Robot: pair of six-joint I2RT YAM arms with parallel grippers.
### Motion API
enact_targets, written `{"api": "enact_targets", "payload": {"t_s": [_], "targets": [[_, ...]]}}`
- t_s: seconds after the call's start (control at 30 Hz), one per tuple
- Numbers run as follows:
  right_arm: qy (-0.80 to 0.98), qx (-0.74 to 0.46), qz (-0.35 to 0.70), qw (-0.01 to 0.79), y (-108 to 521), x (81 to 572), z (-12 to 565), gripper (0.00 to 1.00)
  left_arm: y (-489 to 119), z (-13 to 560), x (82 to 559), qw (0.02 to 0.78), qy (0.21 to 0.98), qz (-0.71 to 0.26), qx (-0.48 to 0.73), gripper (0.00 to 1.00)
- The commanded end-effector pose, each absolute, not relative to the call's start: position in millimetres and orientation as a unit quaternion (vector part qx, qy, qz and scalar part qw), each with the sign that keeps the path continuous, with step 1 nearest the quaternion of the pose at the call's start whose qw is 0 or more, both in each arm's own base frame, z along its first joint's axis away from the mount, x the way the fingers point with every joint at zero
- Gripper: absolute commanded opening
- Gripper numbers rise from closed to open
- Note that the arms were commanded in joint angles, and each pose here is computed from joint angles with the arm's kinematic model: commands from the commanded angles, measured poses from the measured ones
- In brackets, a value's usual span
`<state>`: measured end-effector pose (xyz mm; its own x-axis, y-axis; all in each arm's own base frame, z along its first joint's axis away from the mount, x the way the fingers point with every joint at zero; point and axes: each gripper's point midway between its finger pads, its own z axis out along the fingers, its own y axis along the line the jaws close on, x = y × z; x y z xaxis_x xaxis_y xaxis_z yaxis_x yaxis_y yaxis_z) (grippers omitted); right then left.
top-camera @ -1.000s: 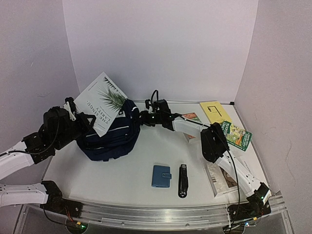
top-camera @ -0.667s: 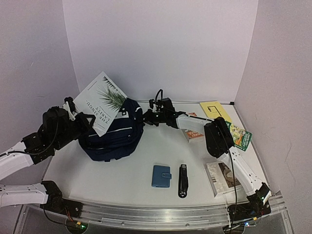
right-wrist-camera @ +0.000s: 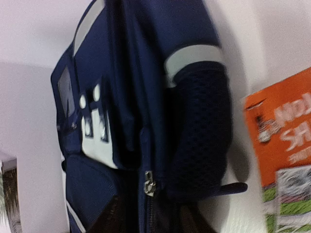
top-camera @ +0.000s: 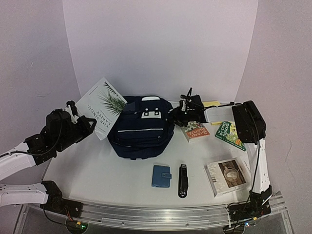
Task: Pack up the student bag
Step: Adjust the student bag at the center of the board.
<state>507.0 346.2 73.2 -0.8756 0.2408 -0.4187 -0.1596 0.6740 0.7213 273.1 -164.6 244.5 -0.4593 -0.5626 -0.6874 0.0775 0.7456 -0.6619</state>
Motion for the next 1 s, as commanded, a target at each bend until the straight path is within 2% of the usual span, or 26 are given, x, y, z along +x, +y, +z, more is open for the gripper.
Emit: {"api": "enact_targets", "payload": {"t_s": [0.0, 0.03, 0.1, 0.2, 0.33, 0.63, 0.73, 0.97], "targets": [[0.864, -0.196, 0.361, 0.289, 375, 461, 140, 0.75, -161, 265, 272, 0.499, 0.776, -0.342, -0.176, 0.0], [0.865, -0.232, 0.333, 0.296, 371, 458, 139, 0.87, -159, 264, 270, 0.495, 0.776, -0.345, -0.182, 0.0], [0.854, -0.312, 0.28, 0.307, 362, 450, 136, 0.97, -156, 261, 265, 0.484, 0.773, -0.358, -0.2, 0.0], [0.827, -0.414, 0.229, 0.304, 360, 431, 132, 0.98, -154, 256, 255, 0.465, 0.767, -0.385, -0.219, 0.0], [0.775, -0.511, 0.218, 0.301, 385, 397, 137, 0.98, -150, 251, 246, 0.45, 0.767, -0.395, -0.23, 0.0], [0.691, -0.611, 0.241, 0.302, 474, 335, 140, 0.82, -131, 249, 233, 0.444, 0.764, -0.388, -0.261, 0.0], [0.679, -0.623, 0.253, 0.294, 497, 324, 130, 0.72, -126, 246, 229, 0.435, 0.78, -0.364, -0.262, 0.0], [0.667, -0.644, 0.25, 0.279, 529, 305, 100, 0.66, -107, 253, 220, 0.441, 0.784, -0.339, -0.277, 0.0]]}}
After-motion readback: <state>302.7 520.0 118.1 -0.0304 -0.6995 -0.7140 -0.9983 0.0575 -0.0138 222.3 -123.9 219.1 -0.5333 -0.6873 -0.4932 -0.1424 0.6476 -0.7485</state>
